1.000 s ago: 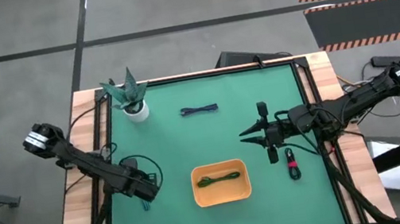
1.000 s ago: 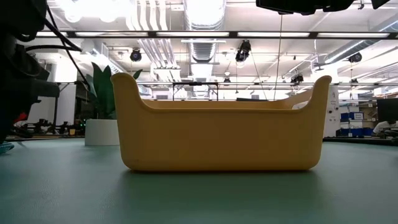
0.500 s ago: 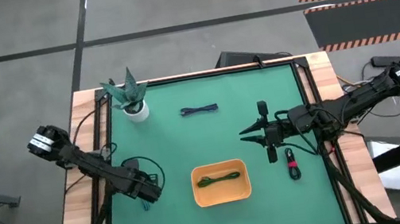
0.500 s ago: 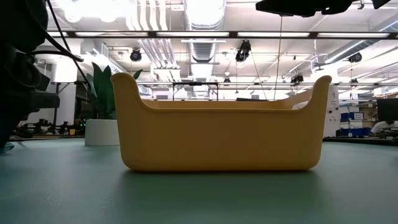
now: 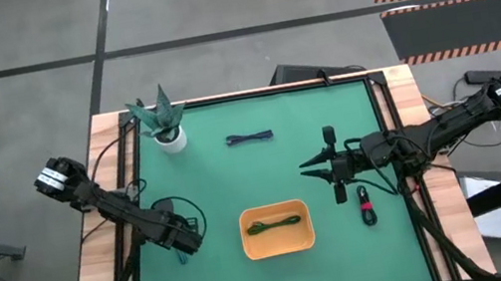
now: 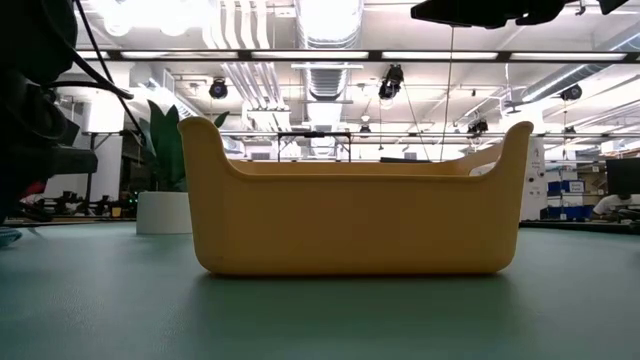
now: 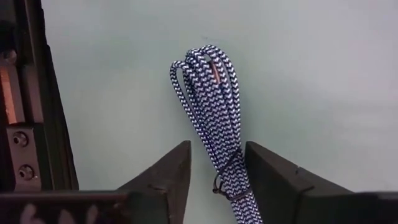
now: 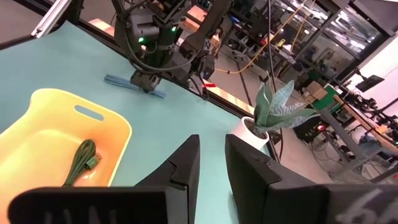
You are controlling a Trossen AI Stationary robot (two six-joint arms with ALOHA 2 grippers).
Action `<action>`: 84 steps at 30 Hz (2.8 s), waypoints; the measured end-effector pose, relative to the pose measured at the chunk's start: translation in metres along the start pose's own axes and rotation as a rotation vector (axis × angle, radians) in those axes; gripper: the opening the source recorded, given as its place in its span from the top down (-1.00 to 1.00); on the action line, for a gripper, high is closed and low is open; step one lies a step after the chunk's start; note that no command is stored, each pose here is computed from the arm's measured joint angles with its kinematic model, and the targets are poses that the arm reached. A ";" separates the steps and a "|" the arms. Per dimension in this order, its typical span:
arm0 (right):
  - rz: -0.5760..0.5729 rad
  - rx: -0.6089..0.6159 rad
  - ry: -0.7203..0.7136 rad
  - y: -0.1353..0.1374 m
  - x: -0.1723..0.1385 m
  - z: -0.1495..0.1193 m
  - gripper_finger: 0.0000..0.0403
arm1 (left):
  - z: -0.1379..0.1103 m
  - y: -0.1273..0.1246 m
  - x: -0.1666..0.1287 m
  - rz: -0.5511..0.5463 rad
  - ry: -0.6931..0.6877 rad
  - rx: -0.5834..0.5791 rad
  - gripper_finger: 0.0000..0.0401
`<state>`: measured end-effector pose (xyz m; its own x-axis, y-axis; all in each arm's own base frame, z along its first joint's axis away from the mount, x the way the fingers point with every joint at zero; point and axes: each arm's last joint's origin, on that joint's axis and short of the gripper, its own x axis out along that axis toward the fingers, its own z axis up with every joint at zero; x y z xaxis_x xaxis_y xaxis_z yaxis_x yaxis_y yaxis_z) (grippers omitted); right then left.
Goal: Pick and place USB-C Cables
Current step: Put the blue charger cable into the yellow bin
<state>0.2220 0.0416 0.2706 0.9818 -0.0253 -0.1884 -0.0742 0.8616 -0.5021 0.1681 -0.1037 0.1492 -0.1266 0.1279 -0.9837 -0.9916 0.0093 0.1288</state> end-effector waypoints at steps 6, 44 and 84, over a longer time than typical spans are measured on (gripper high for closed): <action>0.002 -0.001 0.005 0.000 0.000 -0.001 0.66 | 0.001 -0.001 0.000 -0.015 -0.020 -0.002 0.54; 0.009 -0.006 0.019 0.000 -0.001 -0.002 0.66 | 0.008 -0.008 -0.067 -0.111 0.009 0.261 0.98; 0.039 0.124 0.067 -0.009 -0.037 -0.002 0.66 | -0.024 -0.133 -0.222 -0.497 -0.262 1.153 0.98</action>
<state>0.1855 0.0339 0.2801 0.9643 -0.0208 -0.2640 -0.0858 0.9186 -0.3857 0.3275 -0.1566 0.3473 0.3880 0.0524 -0.9202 -0.3186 0.9445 -0.0805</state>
